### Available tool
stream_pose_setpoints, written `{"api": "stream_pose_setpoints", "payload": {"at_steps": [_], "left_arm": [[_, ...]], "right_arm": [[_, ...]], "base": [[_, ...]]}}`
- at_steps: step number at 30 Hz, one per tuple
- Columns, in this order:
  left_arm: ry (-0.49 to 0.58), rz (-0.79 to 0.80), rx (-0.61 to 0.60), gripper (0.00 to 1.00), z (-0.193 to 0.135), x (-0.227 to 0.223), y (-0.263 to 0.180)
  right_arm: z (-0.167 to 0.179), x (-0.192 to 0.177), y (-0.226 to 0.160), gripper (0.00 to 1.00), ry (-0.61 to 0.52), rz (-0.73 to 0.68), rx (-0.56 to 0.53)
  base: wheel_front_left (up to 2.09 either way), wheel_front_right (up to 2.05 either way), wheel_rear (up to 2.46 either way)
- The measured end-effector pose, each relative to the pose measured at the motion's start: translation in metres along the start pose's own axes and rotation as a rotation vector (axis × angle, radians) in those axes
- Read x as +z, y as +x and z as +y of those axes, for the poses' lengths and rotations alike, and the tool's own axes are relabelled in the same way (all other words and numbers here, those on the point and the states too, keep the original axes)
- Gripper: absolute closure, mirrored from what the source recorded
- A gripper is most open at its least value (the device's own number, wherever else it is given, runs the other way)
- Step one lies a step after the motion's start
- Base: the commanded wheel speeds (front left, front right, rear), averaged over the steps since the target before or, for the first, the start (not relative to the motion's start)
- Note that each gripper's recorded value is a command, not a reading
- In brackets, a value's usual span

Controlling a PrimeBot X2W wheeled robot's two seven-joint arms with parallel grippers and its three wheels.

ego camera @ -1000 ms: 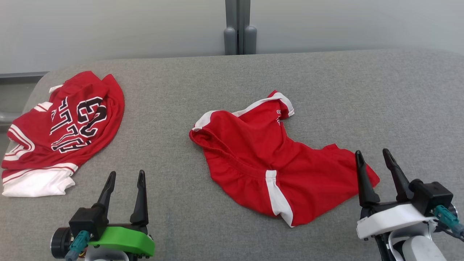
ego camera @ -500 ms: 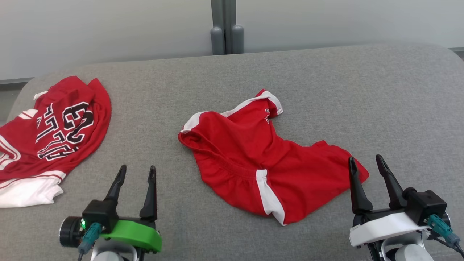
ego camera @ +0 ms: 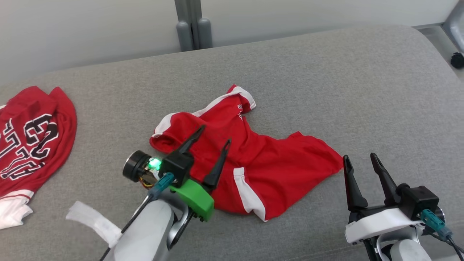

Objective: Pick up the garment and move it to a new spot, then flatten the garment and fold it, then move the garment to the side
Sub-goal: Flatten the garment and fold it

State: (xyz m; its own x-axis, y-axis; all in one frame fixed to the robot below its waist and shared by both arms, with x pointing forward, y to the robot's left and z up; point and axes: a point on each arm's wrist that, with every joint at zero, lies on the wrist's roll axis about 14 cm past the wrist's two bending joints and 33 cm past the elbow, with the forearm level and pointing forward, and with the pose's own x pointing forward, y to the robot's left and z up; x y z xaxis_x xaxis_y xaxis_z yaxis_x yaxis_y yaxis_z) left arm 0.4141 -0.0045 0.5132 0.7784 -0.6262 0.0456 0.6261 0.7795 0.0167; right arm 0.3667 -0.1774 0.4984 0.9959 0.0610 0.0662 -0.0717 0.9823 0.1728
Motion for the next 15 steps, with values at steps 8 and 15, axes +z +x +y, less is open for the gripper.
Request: {"api": "stream_pose_setpoints", "payload": {"at_steps": [8,15], "left_arm": [[0.01,0.208,-0.19,0.0,-0.038,-0.043,0.016],[0.019,0.434,-0.27,0.0,-0.048,-0.089,-0.002]], "right_arm": [[-0.019,-0.003,-0.007,0.0,-0.01,0.014,-0.057],[-0.03,-0.003,-0.013,0.0,-0.018,0.021,-0.091]], "base": [[0.0,0.0,0.0],[0.0,0.0,0.0]]}}
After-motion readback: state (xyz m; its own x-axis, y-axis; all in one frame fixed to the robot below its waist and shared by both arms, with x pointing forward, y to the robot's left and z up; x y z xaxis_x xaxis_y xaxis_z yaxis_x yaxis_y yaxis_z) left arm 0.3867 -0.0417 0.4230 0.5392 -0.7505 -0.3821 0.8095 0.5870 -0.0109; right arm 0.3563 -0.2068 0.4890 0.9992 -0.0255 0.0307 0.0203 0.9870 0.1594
